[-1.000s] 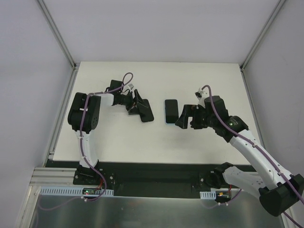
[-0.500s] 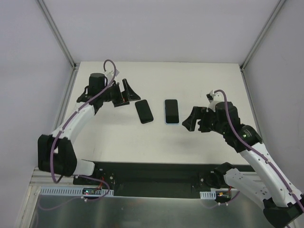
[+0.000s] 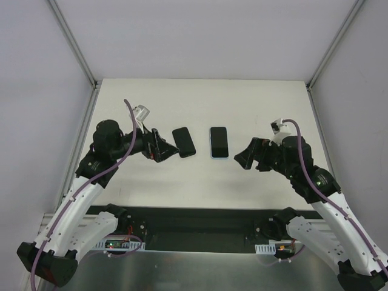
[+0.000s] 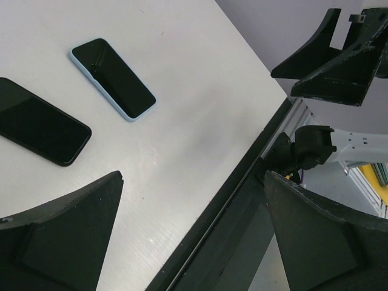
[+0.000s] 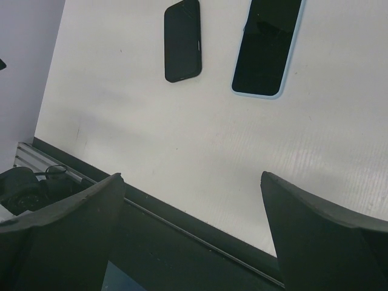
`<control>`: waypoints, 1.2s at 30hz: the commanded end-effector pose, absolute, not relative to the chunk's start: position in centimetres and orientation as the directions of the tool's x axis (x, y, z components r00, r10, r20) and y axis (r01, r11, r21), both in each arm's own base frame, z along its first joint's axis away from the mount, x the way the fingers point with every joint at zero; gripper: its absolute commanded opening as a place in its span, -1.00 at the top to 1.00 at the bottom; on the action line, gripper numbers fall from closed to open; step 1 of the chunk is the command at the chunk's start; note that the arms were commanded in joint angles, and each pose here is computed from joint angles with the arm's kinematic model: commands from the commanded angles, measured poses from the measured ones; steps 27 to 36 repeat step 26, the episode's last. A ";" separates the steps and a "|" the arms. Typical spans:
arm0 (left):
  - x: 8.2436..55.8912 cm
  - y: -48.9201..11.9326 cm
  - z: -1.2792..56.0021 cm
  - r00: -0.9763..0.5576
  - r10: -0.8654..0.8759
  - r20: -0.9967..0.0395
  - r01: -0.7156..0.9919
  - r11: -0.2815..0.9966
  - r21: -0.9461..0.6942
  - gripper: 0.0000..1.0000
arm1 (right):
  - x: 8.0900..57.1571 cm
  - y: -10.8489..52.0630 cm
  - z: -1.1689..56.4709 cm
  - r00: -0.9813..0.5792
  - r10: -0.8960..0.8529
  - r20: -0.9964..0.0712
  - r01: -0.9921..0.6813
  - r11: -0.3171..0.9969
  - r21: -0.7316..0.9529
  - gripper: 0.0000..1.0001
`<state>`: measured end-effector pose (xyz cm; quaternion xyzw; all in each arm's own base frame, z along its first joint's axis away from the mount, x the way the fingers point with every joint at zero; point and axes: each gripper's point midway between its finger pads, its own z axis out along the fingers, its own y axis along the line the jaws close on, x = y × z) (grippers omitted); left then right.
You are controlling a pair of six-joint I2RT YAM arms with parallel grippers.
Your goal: Put the phone into the phone case
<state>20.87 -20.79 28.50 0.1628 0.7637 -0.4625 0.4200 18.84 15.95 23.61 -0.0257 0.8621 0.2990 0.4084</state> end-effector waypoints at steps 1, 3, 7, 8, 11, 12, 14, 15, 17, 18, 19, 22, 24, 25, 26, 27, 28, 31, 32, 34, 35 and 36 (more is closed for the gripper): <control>19.8 -20.4 28.7 -0.544 -0.130 -0.829 0.679 0.513 -0.526 -0.98 | 19.3 15.9 24.6 -0.628 0.233 -0.742 -0.290 0.815 0.502 -0.92; 19.5 -20.3 28.8 -0.532 -0.130 -0.837 0.689 0.509 -0.517 -0.98 | 19.3 15.8 24.3 -0.628 0.232 -0.743 -0.287 0.818 0.498 -0.92; 18.9 -20.2 29.1 -0.521 -0.133 -0.843 0.700 0.499 -0.511 -0.98 | 19.3 15.8 24.2 -0.626 0.238 -0.742 -0.285 0.816 0.503 -0.92; 18.9 -20.2 29.3 -0.517 -0.136 -0.845 0.701 0.499 -0.509 -0.98 | 19.3 15.8 24.2 -0.625 0.238 -0.744 -0.286 0.816 0.502 -0.92; 18.8 -20.0 29.7 -0.504 -0.145 -0.851 0.705 0.501 -0.503 -0.99 | 19.3 15.7 24.3 -0.620 0.239 -0.748 -0.288 0.817 0.499 -0.92; 18.8 -20.0 29.8 -0.501 -0.148 -0.853 0.703 0.505 -0.500 -0.98 | 19.2 15.8 24.4 -0.621 0.237 -0.747 -0.292 0.814 0.501 -0.92; 18.9 -19.9 29.8 -0.500 -0.152 -0.853 0.699 0.510 -0.501 -0.98 | 19.2 15.8 24.5 -0.619 0.234 -0.750 -0.299 0.813 0.500 -0.92; 18.9 -19.9 29.9 -0.500 -0.155 -0.852 0.698 0.511 -0.503 -0.98 | 19.2 15.8 24.7 -0.612 0.238 -0.754 -0.301 0.811 0.501 -0.92; 18.8 -19.9 29.9 -0.504 -0.158 -0.849 0.696 0.508 -0.507 -0.98 | 19.2 15.7 24.8 -0.609 0.240 -0.756 -0.303 0.811 0.501 -0.92; 18.8 -19.9 30.0 -0.504 -0.160 -0.849 0.696 0.506 -0.509 -0.98 | 19.3 15.6 24.8 -0.604 0.242 -0.759 -0.301 0.813 0.499 -0.92; 18.8 -19.9 30.1 -0.502 -0.162 -0.849 0.696 0.506 -0.508 -0.98 | 19.3 15.6 24.8 -0.604 0.241 -0.760 -0.302 0.813 0.497 -0.92; 18.7 -19.9 30.1 -0.506 -0.163 -0.847 0.696 0.503 -0.513 -0.98 | 19.2 15.7 25.1 -0.601 0.240 -0.762 -0.308 0.810 0.498 -0.92; 18.7 -19.9 30.3 -0.500 -0.165 -0.850 0.699 0.504 -0.508 -0.98 | 19.2 15.8 25.4 -0.595 0.242 -0.766 -0.319 0.804 0.502 -0.92; 18.7 -19.9 30.4 -0.500 -0.165 -0.850 0.699 0.504 -0.508 -0.98 | 19.2 15.9 25.4 -0.595 0.243 -0.766 -0.322 0.801 0.504 -0.92; 18.8 -19.9 30.4 -0.495 -0.167 -0.853 0.698 0.508 -0.505 -0.98 | 19.2 15.8 25.6 -0.588 0.248 -0.770 -0.322 0.802 0.504 -0.92; 18.8 -19.9 30.4 -0.495 -0.167 -0.853 0.698 0.508 -0.505 -0.98 | 19.2 15.8 25.6 -0.588 0.248 -0.770 -0.322 0.802 0.504 -0.92; 18.8 -19.9 30.4 -0.495 -0.167 -0.853 0.698 0.508 -0.505 -0.98 | 19.2 15.8 25.6 -0.588 0.248 -0.770 -0.322 0.802 0.504 -0.92; 18.8 -19.9 30.4 -0.495 -0.167 -0.853 0.698 0.508 -0.505 -0.98 | 19.2 15.8 25.6 -0.588 0.248 -0.770 -0.322 0.802 0.504 -0.92; 18.8 -19.9 30.4 -0.495 -0.167 -0.853 0.698 0.508 -0.505 -0.98 | 19.2 15.8 25.6 -0.588 0.248 -0.770 -0.322 0.802 0.504 -0.92; 18.8 -19.9 30.4 -0.495 -0.167 -0.853 0.698 0.508 -0.505 -0.98 | 19.2 15.8 25.6 -0.588 0.248 -0.770 -0.322 0.802 0.504 -0.92; 18.8 -19.9 30.4 -0.495 -0.167 -0.853 0.698 0.508 -0.505 -0.98 | 19.2 15.8 25.6 -0.588 0.248 -0.770 -0.322 0.802 0.504 -0.92; 18.8 -19.9 30.4 -0.495 -0.167 -0.853 0.698 0.508 -0.505 -0.98 | 19.2 15.8 25.6 -0.588 0.248 -0.770 -0.322 0.802 0.504 -0.92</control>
